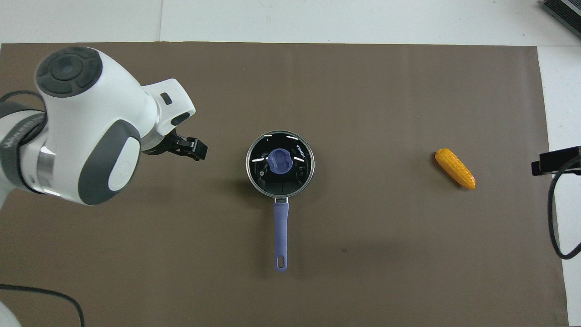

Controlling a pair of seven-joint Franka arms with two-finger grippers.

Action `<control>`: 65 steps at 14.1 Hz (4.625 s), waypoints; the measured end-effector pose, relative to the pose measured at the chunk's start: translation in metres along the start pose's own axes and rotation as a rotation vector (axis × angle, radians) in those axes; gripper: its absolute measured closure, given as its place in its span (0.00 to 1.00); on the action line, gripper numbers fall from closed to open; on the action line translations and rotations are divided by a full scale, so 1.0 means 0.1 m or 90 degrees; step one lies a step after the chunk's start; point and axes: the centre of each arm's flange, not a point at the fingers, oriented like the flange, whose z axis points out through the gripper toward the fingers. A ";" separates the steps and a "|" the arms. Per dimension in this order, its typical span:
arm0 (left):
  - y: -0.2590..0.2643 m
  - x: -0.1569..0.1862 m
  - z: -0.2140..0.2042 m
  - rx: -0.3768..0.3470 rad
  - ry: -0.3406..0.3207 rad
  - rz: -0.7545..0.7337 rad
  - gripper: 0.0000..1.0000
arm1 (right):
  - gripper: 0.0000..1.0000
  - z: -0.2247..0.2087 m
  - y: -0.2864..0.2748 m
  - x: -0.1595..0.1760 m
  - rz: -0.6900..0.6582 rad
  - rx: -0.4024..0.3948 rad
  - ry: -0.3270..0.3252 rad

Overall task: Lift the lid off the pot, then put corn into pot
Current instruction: 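Grasp the purple knob of the glass lid with the left gripper, then lift the glass lid off the pot and carry it aside with the left gripper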

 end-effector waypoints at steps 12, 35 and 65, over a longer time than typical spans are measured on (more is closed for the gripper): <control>1.82 0.15 0.47 -0.022 0.025 -0.237 0.00 | 0.00 0.00 0.00 0.00 0.000 0.000 0.000; 1.87 0.26 0.73 -0.017 0.007 -0.260 0.16 | 0.00 0.00 0.00 0.00 0.000 0.000 0.000; -1.05 0.15 -0.94 -0.012 0.015 -0.098 0.38 | 0.00 0.11 -0.02 0.05 -0.100 -0.001 0.007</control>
